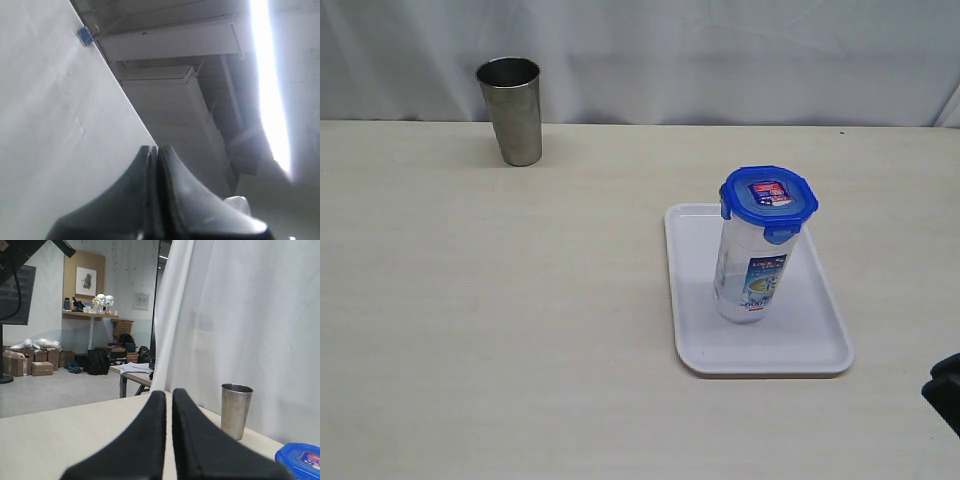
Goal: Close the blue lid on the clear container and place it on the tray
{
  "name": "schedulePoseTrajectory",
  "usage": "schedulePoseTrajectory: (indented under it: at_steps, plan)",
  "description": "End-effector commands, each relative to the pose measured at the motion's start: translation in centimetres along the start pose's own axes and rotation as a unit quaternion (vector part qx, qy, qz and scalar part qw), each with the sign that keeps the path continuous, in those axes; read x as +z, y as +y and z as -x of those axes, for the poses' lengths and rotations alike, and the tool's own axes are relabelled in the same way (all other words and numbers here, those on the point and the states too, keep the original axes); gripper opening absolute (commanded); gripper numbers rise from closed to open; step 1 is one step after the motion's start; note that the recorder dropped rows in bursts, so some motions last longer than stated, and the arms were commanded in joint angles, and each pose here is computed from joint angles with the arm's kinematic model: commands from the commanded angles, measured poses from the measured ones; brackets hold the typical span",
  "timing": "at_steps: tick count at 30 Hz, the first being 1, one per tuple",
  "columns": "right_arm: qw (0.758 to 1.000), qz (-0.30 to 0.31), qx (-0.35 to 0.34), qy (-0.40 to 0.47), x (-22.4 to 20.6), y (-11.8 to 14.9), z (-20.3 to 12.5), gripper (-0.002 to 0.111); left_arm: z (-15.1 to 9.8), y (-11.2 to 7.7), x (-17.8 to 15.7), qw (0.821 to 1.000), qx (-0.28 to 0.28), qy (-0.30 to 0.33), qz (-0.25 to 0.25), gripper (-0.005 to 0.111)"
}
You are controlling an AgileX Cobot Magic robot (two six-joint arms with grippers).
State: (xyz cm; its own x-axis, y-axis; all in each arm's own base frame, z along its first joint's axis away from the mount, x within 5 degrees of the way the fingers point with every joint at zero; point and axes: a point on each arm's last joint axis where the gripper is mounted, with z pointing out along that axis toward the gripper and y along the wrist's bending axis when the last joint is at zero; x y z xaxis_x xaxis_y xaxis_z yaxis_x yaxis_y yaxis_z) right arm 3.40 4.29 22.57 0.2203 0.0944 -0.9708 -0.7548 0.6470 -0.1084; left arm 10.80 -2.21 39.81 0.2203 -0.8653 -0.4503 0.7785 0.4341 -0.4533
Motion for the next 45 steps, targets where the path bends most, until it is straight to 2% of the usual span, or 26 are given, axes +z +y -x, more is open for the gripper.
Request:
schedulePoseTrajectory:
  at_steps: [1,4,6,9,11,17,22,25,38,45]
  plan:
    - [1.000,-0.001,-0.004,0.000,-0.1,0.0,-0.1,0.005,0.2,0.1,-0.2,0.989,0.148,-0.006,0.019,0.000]
    - [1.000,-0.001,-0.004,0.000,-0.1,0.0,-0.1,0.005,0.2,0.5,-0.4,0.963,0.262,0.018,0.061,0.000]
    - [1.000,-0.001,-0.004,0.000,-0.1,0.0,-0.1,0.005,0.2,1.1,-0.8,0.944,0.309,0.046,0.110,0.000]
    - [1.000,-0.001,-0.004,0.000,-0.1,0.0,-0.1,0.005,0.3,2.2,-1.6,0.915,0.345,0.087,0.190,0.000]
    - [1.000,-0.001,-0.004,0.000,-0.1,0.0,-0.1,0.005,0.3,2.7,-2.0,0.897,0.367,0.107,0.222,0.000]
    - [1.000,-0.001,-0.004,0.000,-0.1,0.0,-0.1,0.005,0.1,2.7,-3.1,0.835,0.458,0.181,0.246,0.000]
    - [1.000,-0.001,-0.004,0.000,-0.1,0.0,-0.1,0.005,-0.4,2.6,-5.0,0.788,0.529,0.212,0.235,0.000]
    - [1.000,-0.001,-0.004,0.000,-0.1,0.0,-0.1,0.005,-1.0,2.9,-6.7,0.777,0.539,0.224,0.234,0.000]
    - [1.000,-0.001,-0.004,0.000,-0.1,0.0,-0.1,0.005,-3.9,3.9,-14.9,0.775,0.538,0.231,0.238,0.000]
    - [1.000,-0.001,-0.004,0.000,-0.1,0.0,-0.1,0.005,-4.5,4.1,-16.5,0.779,0.538,0.220,0.235,0.000]
